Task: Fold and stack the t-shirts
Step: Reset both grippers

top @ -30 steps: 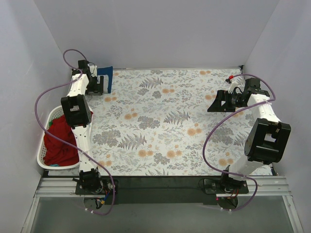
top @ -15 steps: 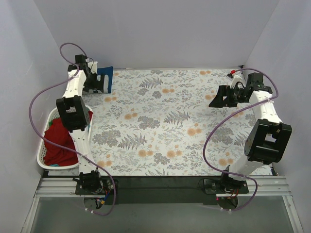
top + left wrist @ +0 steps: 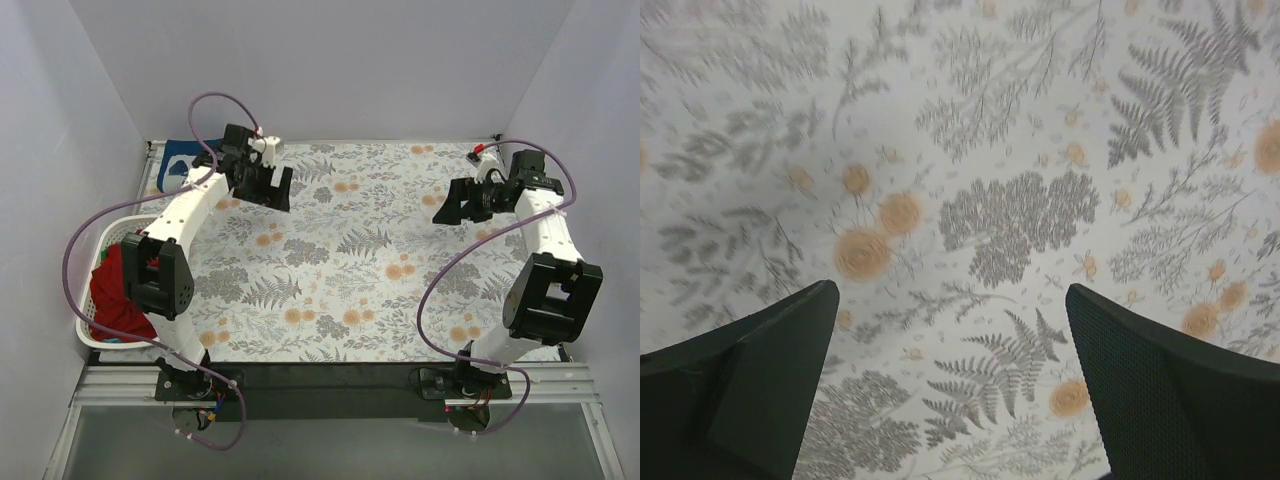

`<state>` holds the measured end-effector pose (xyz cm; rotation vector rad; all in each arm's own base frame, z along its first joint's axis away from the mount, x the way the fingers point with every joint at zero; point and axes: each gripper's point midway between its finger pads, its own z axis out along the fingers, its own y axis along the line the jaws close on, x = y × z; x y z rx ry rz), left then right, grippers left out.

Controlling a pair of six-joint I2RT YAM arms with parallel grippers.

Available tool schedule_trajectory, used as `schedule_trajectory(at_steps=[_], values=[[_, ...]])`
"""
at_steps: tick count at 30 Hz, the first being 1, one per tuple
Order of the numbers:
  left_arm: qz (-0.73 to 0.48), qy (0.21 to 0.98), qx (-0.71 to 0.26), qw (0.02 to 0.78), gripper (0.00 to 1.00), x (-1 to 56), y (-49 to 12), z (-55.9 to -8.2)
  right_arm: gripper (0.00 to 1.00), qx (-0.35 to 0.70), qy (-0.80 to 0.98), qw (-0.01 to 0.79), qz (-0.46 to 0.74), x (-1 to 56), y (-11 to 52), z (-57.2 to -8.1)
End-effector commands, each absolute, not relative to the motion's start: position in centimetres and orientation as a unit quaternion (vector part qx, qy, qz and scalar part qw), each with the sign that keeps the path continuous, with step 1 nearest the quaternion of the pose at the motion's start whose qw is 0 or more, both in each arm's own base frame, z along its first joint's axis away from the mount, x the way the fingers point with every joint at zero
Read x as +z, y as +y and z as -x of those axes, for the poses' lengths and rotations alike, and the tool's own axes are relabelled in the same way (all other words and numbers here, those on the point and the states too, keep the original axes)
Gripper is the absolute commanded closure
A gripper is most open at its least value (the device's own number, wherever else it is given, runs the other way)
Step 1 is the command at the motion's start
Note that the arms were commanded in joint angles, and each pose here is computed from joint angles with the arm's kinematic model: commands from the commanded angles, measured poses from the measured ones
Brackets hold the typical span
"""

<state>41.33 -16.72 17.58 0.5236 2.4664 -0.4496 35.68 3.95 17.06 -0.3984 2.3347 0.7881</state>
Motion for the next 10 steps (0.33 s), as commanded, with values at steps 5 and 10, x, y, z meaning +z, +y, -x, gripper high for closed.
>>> schedule_trajectory(at_steps=[5,10], values=[[-0.161,0.934,-0.193,0.253,0.02,13.2,-17.5,-36.3,0.02,0.259,0.899,0.299,0.186,14.3,3.5,-30.5],[-0.142,0.938,-0.175,0.262,0.02,12.4,-17.3,-36.1,0.02,0.251,0.904,0.291,0.188,13.3,3.6,-28.6]])
